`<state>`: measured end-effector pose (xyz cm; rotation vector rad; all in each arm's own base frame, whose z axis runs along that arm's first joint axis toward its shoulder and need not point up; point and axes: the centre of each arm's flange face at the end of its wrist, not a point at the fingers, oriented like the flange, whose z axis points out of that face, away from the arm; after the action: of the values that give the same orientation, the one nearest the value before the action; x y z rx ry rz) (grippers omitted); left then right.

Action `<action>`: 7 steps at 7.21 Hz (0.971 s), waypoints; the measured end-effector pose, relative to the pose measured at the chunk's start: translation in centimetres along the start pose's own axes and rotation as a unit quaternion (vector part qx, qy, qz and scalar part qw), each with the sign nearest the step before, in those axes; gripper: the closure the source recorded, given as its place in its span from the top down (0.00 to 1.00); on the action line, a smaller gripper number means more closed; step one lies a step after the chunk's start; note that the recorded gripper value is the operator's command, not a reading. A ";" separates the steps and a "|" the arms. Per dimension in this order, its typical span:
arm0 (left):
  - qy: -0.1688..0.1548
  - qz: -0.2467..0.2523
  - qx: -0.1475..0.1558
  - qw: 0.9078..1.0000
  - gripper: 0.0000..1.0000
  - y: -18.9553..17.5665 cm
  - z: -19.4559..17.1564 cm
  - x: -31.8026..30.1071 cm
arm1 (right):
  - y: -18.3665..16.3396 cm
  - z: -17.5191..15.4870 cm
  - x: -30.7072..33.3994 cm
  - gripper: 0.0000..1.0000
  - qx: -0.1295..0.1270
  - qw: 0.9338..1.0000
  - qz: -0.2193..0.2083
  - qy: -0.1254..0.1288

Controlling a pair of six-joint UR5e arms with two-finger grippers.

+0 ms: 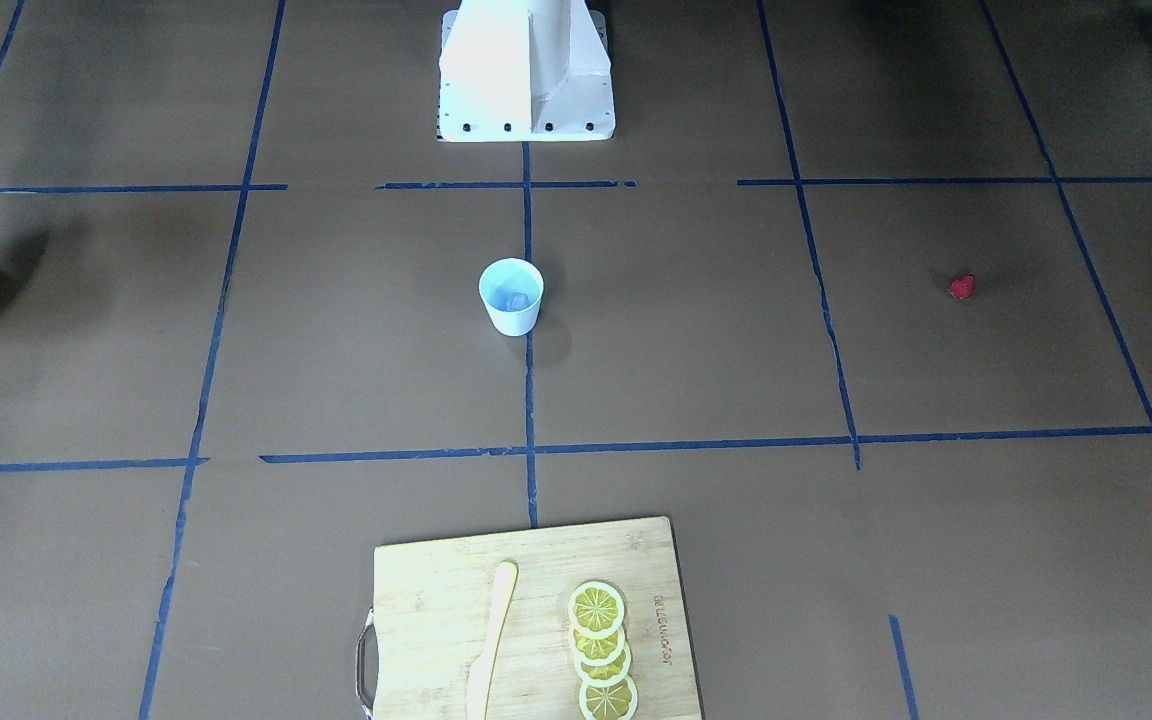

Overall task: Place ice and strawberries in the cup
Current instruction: 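Move the right gripper back over the pink ice bowl, then grasp a third ice cube from the pink bowl with the right gripper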

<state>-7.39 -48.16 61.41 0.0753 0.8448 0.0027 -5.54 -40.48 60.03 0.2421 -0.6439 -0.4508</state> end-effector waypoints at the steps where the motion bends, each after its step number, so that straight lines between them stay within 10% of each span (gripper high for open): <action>1: 0.000 0.000 0.000 1.000 1.00 0.0 0.0 0.0 | 0.8 1.4 1.0 0.96 -0.001 1.000 -0.002 -0.001; 7: 0.000 0.001 0.001 1.000 1.00 0.0 0.0 0.0 | 1.7 4.6 3.1 0.69 -0.022 0.999 -0.043 -0.001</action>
<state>-7.38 -48.17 61.37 0.0780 0.8450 0.0039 -5.62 -40.83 65.79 0.2285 -0.6266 -0.5467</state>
